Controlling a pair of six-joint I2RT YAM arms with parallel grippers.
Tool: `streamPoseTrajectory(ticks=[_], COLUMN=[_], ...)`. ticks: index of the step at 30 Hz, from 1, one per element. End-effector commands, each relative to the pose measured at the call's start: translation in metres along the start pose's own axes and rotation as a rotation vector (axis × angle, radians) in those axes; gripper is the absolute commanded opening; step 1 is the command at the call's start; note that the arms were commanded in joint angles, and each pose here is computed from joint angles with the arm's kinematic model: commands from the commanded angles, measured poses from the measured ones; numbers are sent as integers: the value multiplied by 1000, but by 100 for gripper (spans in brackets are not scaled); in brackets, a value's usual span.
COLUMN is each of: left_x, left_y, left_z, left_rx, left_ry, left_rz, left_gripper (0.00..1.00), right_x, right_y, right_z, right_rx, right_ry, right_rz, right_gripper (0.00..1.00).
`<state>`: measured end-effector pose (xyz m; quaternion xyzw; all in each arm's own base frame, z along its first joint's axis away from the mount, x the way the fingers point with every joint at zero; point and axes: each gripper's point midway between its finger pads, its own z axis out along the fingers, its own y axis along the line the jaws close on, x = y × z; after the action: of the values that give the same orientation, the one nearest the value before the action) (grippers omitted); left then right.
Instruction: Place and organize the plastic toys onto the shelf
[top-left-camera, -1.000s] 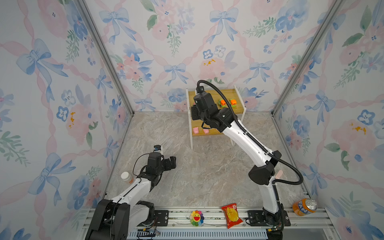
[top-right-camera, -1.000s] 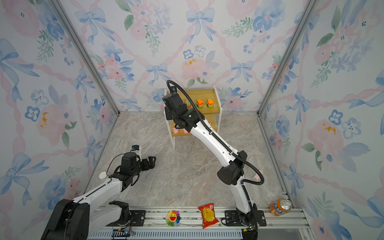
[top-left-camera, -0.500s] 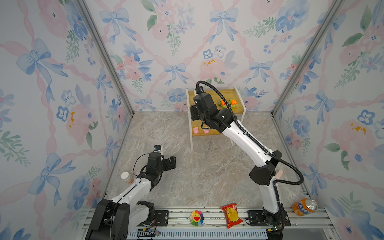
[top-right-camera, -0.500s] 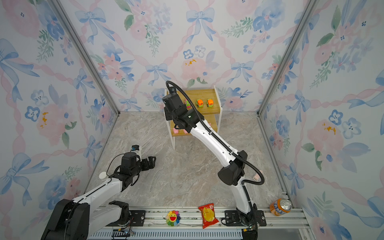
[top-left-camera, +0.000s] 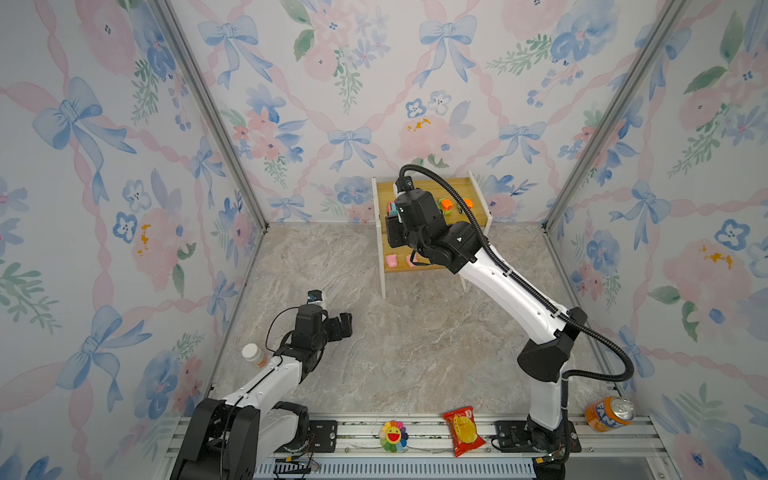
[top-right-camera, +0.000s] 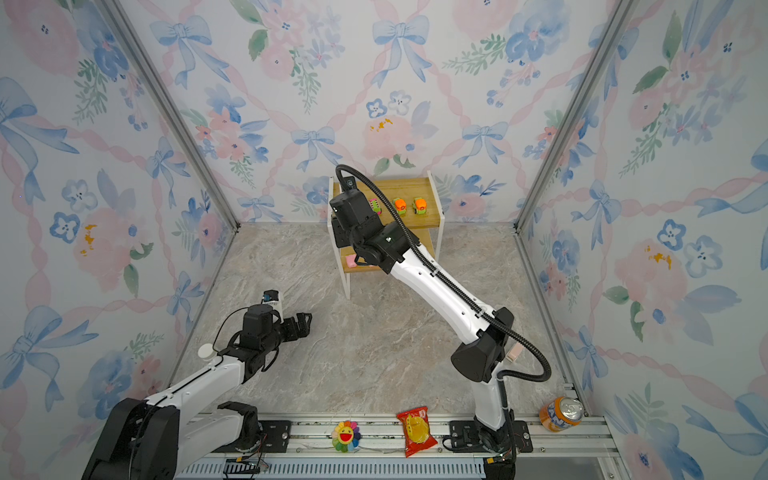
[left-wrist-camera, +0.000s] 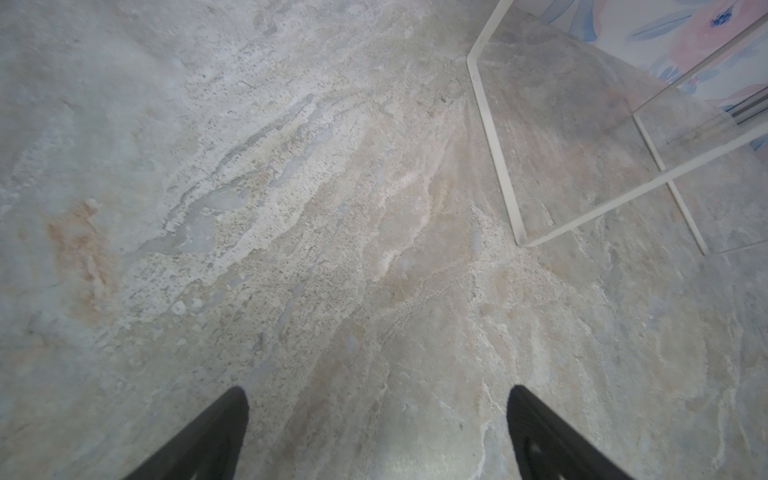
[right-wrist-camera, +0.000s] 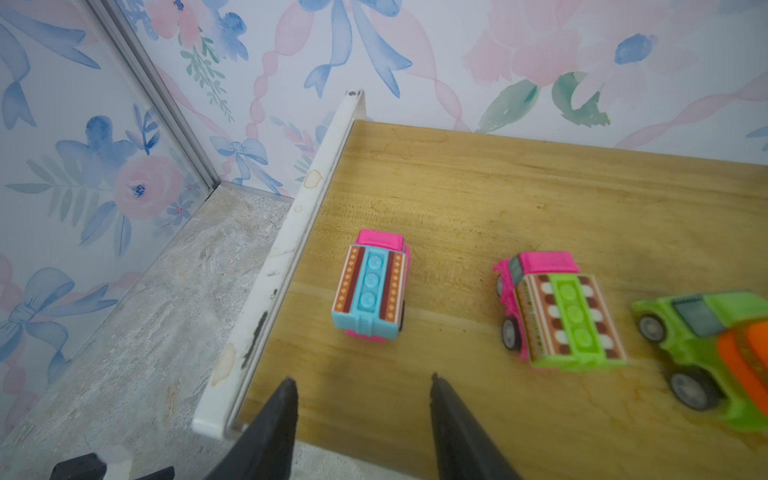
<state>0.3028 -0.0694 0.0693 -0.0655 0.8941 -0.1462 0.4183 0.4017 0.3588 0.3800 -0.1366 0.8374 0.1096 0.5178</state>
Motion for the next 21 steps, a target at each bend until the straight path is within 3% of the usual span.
streamPoseTrajectory(ticks=[1, 6, 9, 12, 15, 18, 21], left_x=[4, 4, 4, 3, -3, -20, -46], left_y=[3, 4, 3, 2, 0, 1, 6], left_z=[0, 0, 1, 2, 2, 0, -4], left_rx=[-3, -4, -2, -1, 0, -23, -83], left_ry=[5, 4, 7, 10, -4, -51, -123], left_rz=[-1, -1, 0, -2, -3, 8, 46], left_gripper=[98, 98, 98, 98, 98, 98, 98], right_x=[-10, 4, 7, 18, 43, 94, 137], right_y=[3, -17, -59, -123, -211, -282, -321], right_z=[-33, -71, -105, -130, -149, -153, -145], right_rx=[-61, -68, -22, 78, 262, 385, 422], right_ry=[-19, 22, -13, -104, -188, -198, -202], right_rz=[3, -22, -6, -20, -5, 25, 108], right_gripper=[54, 56, 60, 66, 68, 71, 71])
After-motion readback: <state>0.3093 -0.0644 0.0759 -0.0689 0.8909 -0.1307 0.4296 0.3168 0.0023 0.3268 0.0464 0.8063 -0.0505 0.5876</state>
